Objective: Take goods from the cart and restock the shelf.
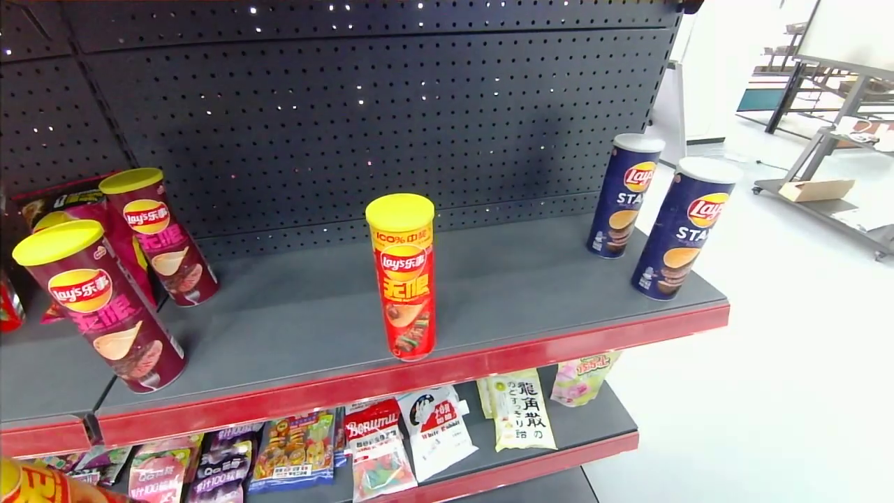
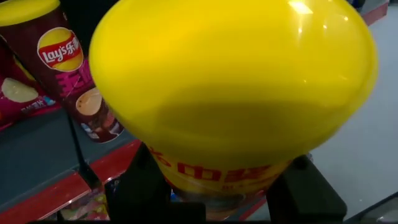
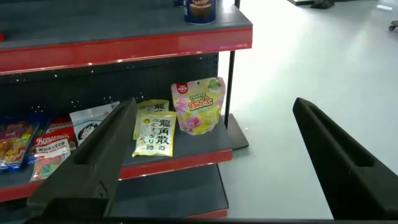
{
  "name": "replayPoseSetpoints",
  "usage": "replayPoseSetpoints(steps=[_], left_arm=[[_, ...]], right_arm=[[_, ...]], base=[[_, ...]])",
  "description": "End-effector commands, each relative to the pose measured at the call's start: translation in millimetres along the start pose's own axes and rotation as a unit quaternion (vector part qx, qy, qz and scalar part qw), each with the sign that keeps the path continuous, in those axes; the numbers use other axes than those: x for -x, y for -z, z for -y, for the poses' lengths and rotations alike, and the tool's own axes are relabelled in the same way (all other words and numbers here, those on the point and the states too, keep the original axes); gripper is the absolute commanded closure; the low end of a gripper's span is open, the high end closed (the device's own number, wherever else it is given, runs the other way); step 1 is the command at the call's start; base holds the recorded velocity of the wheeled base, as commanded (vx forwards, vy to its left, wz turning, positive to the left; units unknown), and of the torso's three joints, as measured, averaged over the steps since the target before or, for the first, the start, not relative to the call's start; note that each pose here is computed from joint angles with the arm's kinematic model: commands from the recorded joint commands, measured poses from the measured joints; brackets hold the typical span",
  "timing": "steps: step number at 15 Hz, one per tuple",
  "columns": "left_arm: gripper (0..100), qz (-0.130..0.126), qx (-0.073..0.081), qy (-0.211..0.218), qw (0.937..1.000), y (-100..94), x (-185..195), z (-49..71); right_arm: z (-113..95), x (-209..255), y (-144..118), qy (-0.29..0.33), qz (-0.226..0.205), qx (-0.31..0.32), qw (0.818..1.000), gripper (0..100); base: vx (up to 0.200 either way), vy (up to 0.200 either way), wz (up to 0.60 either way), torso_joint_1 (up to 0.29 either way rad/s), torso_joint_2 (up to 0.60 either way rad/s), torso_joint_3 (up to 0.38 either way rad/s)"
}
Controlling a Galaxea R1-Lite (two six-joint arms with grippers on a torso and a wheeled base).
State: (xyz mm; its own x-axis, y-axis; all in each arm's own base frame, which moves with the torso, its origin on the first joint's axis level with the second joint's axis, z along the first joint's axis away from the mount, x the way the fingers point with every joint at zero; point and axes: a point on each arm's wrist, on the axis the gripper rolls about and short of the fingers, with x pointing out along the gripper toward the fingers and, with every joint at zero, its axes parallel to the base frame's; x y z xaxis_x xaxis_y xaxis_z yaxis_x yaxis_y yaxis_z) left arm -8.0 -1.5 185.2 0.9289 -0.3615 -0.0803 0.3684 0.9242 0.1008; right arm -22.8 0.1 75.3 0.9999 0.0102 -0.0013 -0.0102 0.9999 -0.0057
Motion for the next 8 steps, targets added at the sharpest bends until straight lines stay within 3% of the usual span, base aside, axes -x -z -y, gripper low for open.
replayPoseSetpoints(steps=[1, 5, 8], left_arm=[[100, -0.027, 0.026, 0.005, 0.9993, -10.9, -31.1, -5.7], [100, -0.037, 0.052, 0.044, 0.997, -31.1, -79.5, -13.5], [100, -0.077, 0.064, 0.042, 0.994, -29.8, -124.7, -21.0]], right_arm=[[0.0, 0.1, -0.5, 0.0, 0.001, -0.001, 1.0, 0], [0.0, 0.0, 0.0, 0.0, 0.0, -0.001, 1.0, 0], [0.0, 0.0, 0.0, 0.0, 0.0, -0.001, 1.0, 0]], base=[[0.0, 0.0, 0.0, 0.0, 0.0, 0.0], [0.0, 0.0, 0.0, 0.0, 0.0, 0.0], [0.0, 0.0, 0.0, 0.0, 0.0, 0.0]])
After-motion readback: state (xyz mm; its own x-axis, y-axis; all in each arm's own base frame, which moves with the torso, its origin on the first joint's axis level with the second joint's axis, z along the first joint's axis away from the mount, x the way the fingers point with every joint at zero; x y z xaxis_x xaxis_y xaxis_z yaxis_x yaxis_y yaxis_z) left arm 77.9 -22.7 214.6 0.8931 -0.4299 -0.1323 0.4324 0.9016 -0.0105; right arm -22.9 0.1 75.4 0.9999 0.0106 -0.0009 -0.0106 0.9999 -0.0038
